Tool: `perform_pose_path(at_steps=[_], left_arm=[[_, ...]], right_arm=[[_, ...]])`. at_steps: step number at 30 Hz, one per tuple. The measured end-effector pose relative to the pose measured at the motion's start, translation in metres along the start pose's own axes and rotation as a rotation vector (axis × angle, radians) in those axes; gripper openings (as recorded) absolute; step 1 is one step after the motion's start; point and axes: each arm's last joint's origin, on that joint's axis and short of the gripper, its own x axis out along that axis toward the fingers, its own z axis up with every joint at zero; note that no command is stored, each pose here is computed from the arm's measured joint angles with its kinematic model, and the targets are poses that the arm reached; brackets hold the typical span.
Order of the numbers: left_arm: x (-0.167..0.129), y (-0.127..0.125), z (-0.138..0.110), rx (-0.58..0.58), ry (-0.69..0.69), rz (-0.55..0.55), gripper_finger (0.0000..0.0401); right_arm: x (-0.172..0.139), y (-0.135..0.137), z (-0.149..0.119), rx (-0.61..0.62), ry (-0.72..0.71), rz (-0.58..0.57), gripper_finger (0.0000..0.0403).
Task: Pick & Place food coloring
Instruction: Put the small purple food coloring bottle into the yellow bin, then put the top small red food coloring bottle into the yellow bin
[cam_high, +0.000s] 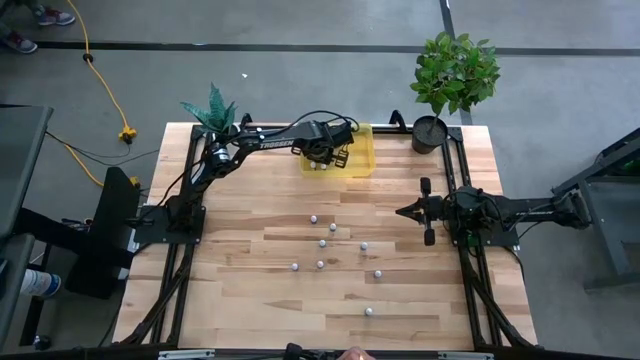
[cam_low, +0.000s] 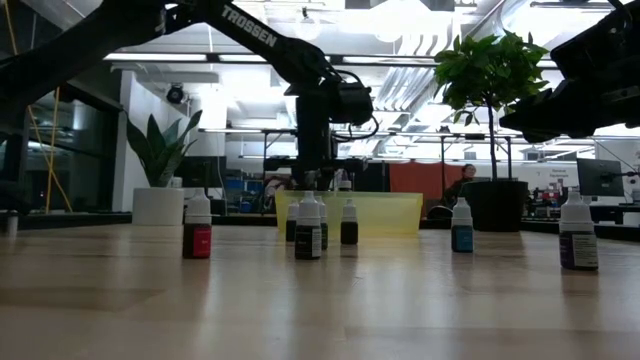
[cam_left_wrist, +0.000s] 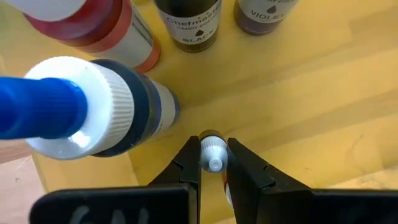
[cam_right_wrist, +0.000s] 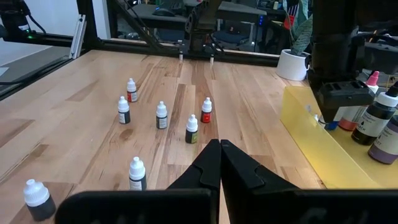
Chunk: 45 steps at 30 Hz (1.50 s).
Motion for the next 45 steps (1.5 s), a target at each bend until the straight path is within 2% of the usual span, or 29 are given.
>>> perform_pose_path(at_steps=[11, 20, 34, 40, 45], left_arm=[[0.001, 0.001, 0.002, 0.018, 0.012, -0.010, 0.0113], [0.001, 0.001, 0.002, 0.026, 0.007, -0.015, 0.0119], [-0.001, 0.000, 0.005, 0.133, -0.044, -0.004, 0.0122], [-0.021, 0.001, 0.013, 0.177, -0.098, -0.044, 0.0146], [-0.055, 0.007, 0.020, 0.261, -0.154, -0.103, 0.0166]], right_arm=[[0.000, 0.000, 0.000, 0.000, 0.000, 0.000, 0.0000], [0.000, 0.000, 0.000, 0.000, 0.000, 0.000, 0.0000], [0.000, 0.000, 0.000, 0.000, 0.000, 0.000, 0.0000], [0.000, 0.000, 0.000, 0.000, 0.000, 0.000, 0.0000], [0.000, 0.000, 0.000, 0.000, 0.000, 0.000, 0.0000]])
